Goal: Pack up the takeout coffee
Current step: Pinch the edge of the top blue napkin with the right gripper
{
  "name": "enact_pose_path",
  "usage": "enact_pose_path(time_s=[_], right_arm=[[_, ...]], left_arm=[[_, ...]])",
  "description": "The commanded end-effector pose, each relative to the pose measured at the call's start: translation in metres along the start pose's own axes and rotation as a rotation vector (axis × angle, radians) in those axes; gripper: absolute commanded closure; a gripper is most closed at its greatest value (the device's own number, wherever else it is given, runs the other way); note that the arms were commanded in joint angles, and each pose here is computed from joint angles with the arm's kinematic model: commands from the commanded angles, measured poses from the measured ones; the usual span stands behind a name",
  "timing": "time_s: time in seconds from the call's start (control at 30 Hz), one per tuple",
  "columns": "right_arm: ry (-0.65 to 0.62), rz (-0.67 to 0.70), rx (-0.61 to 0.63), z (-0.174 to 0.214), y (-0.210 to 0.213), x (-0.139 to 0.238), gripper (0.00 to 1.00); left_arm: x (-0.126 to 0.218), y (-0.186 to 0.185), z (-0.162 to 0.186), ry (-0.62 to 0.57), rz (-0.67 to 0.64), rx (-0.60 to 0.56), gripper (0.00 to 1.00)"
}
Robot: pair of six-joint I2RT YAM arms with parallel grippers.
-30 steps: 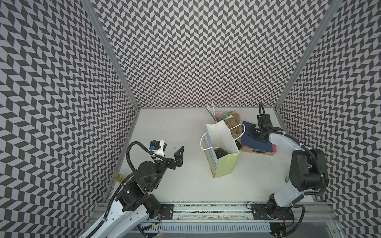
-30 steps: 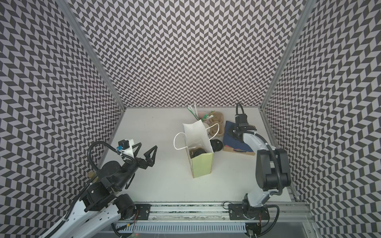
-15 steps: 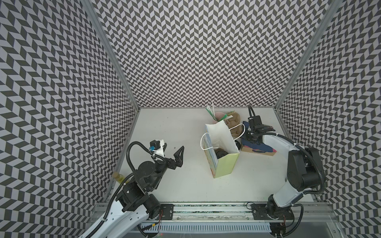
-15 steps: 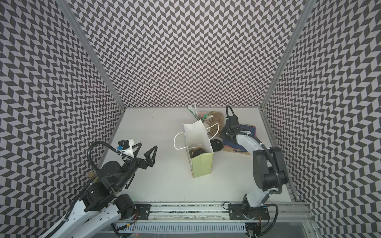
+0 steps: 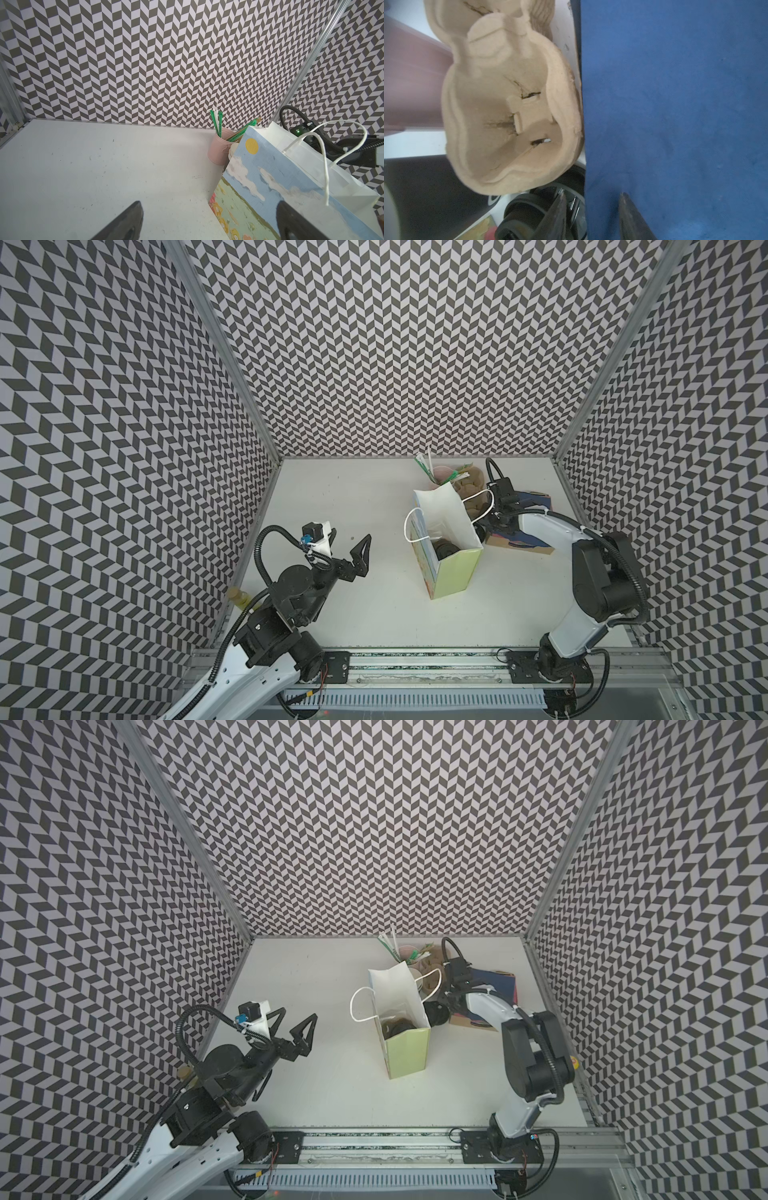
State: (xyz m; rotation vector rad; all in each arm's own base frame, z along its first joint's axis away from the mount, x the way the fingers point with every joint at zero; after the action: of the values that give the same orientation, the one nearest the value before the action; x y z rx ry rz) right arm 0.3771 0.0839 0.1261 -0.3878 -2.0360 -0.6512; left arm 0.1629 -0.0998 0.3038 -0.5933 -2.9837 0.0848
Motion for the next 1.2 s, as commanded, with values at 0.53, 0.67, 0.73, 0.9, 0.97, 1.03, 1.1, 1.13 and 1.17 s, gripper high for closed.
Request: enact_pose_path(time_s=[0.53, 0.67, 0.73, 0.9, 0.97, 1.03, 1.1, 1.13, 1.17], right_arm=[[-0.040, 0.058, -0.004, 0.002, -0.006, -0.001, 0.80], [-0.045, 0.059, -0.008, 0.001, -0.007, 0.002, 0.81], [-0.051, 0.058, -0.011, 0.000, -0.007, 0.004, 0.82], [-0.068, 0.057, -0.021, -0.003, -0.007, 0.010, 0.83], [-0.071, 0.058, -0.023, -0.004, -0.007, 0.012, 0.83], [-0.077, 0.057, -0.028, -0.005, -0.007, 0.014, 0.83], [-0.078, 0.056, -0.030, -0.005, -0.007, 0.015, 0.82], [-0.079, 0.055, -0.030, -0.005, -0.006, 0.016, 0.82], [-0.079, 0.054, -0.032, -0.006, -0.006, 0.016, 0.82]], left_arm=[[0.001, 0.001, -0.001, -0.022, 0.001, 0.002, 0.00], [0.001, 0.001, -0.002, -0.024, -0.001, 0.003, 0.00], [0.001, 0.001, -0.002, -0.023, -0.001, 0.002, 0.00], [0.001, 0.001, -0.002, -0.023, -0.002, 0.002, 0.00], [0.001, 0.001, -0.002, -0.022, -0.003, 0.001, 0.00], [0.001, 0.001, -0.001, -0.021, -0.003, 0.000, 0.00], [0.000, 0.001, -0.001, -0.020, -0.004, 0.000, 0.00], [0.000, 0.001, -0.001, -0.020, -0.005, 0.000, 0.00], [0.000, 0.001, -0.001, -0.020, -0.005, 0.000, 0.00]])
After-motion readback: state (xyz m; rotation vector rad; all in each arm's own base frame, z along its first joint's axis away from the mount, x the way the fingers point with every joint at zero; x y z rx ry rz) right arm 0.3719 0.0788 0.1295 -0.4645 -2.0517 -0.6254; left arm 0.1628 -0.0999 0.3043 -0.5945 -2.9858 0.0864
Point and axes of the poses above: each gripper's point midway between its finger pads, its own x axis back along the fingers, its own y axis along the line the jaws close on, z = x × y, the point moved 6 cm from there along x, back along the fingers, and after that the axes turned 13 degrees about -x, right-handed, at the moved point
